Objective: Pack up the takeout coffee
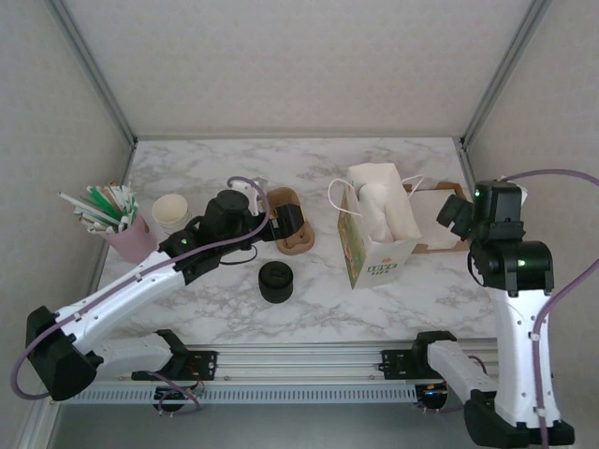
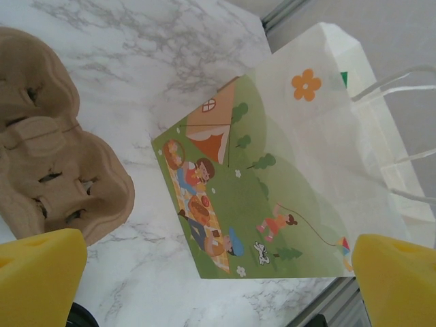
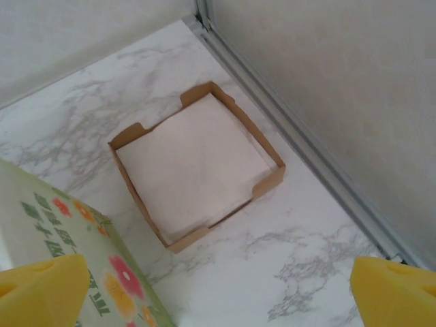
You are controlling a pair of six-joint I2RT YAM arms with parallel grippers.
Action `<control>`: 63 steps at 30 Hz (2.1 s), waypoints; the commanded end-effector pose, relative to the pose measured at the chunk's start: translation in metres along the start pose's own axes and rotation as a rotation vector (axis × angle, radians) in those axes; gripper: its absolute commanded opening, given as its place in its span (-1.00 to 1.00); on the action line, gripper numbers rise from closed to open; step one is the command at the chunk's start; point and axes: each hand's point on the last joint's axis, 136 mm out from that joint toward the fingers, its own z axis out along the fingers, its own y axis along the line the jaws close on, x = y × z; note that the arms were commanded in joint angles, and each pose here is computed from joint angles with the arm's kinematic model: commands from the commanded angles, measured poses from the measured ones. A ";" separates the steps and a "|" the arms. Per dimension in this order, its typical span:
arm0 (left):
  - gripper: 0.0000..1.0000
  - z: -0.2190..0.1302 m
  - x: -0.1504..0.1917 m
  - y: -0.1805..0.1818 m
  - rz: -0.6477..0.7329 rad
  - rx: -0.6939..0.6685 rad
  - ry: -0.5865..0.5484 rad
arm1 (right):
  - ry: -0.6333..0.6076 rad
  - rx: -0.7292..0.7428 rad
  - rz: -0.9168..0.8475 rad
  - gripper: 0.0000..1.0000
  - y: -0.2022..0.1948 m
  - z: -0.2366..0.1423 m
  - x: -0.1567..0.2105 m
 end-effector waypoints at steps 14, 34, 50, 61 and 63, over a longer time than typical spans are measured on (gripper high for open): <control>0.15 0.061 0.019 -0.016 -0.059 0.121 0.132 | 0.295 -0.357 0.460 0.20 0.015 0.103 0.033; -0.41 0.127 0.036 -0.012 -0.096 0.139 0.218 | 0.616 -0.550 0.453 -0.07 0.091 0.192 0.096; -0.46 0.130 0.038 -0.009 -0.104 0.129 0.219 | 0.719 -0.565 0.380 -0.08 0.117 0.188 0.145; -0.47 0.128 0.036 -0.011 -0.107 0.131 0.214 | 0.759 -0.565 0.331 -0.08 0.135 0.185 0.170; -0.47 0.128 0.037 -0.012 -0.105 0.133 0.218 | 0.766 -0.562 0.322 -0.08 0.137 0.184 0.174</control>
